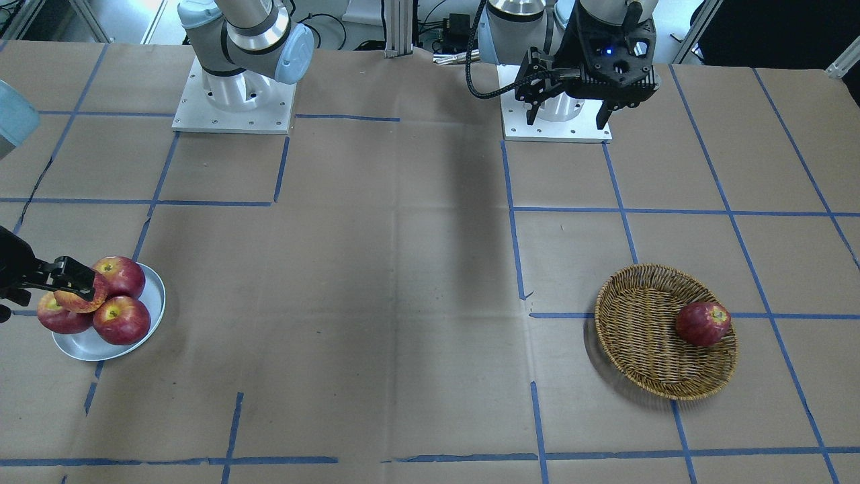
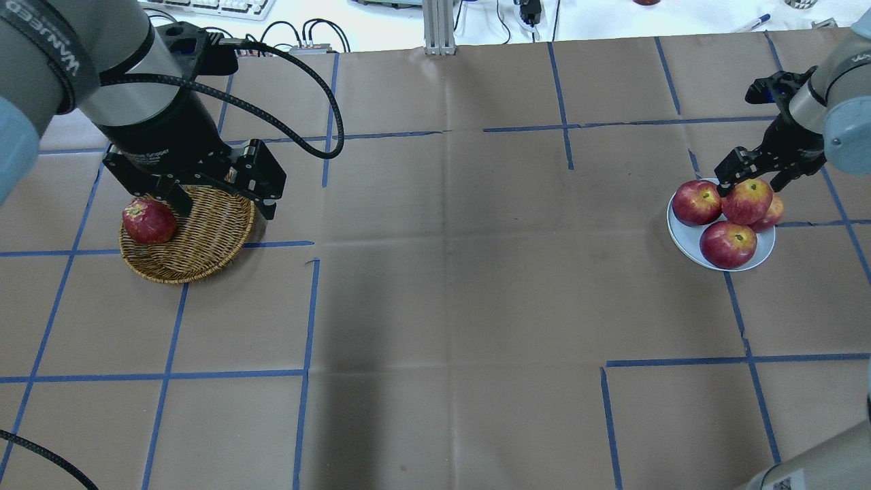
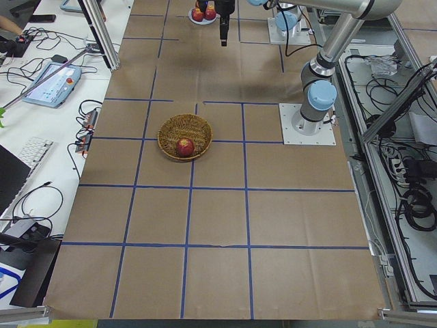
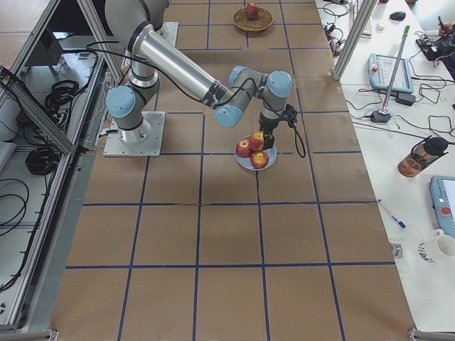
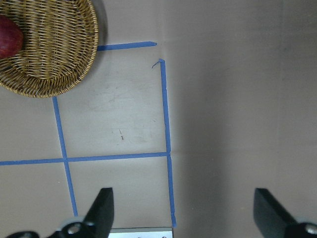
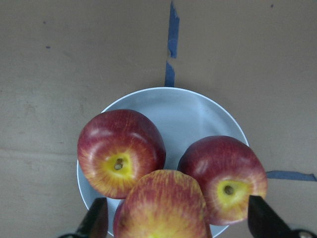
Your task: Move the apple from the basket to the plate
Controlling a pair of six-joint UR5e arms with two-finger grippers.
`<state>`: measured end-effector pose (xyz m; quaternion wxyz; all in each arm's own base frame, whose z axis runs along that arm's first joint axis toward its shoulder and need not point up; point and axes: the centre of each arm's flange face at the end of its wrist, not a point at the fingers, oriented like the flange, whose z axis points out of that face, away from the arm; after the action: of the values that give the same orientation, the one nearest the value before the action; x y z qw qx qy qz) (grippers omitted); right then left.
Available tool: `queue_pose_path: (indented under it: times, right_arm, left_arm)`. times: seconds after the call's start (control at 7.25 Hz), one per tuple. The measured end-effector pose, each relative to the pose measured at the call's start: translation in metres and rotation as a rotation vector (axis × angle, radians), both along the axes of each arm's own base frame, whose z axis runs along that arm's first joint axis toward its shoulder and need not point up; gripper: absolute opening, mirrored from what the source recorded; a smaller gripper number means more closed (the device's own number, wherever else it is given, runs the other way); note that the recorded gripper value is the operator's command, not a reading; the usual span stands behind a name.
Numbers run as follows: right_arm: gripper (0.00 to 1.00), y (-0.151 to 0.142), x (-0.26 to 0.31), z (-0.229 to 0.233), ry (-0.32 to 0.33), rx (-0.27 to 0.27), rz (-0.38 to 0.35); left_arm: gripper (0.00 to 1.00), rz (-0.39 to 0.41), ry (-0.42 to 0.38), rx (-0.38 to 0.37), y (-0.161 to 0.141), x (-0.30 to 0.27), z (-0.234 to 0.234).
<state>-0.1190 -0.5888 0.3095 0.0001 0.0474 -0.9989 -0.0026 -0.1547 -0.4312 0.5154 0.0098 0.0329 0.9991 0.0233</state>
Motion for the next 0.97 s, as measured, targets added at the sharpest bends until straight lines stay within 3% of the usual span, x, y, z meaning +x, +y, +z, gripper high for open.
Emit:
queue_pose_path:
  times: [0.41,0.69,0.97]
  right_arm:
    - [1.0,-0.007,0.083,0.111,0.001,-0.003,0.08]
    - [1.0,0.019,0.158,0.158,-0.004,0.025,0.046]
    - [1.0,0.049,0.233,0.177,0.001,0.03,-0.006]
  left_arm:
    - [0.99,-0.001,0.0,0.0,0.0,0.0,0.0]
    - [0.99,0.0,0.0,-0.001,0.0,0.0,0.0]
    - [0.99,-0.001,0.0,-0.001,0.0,0.0,0.0]
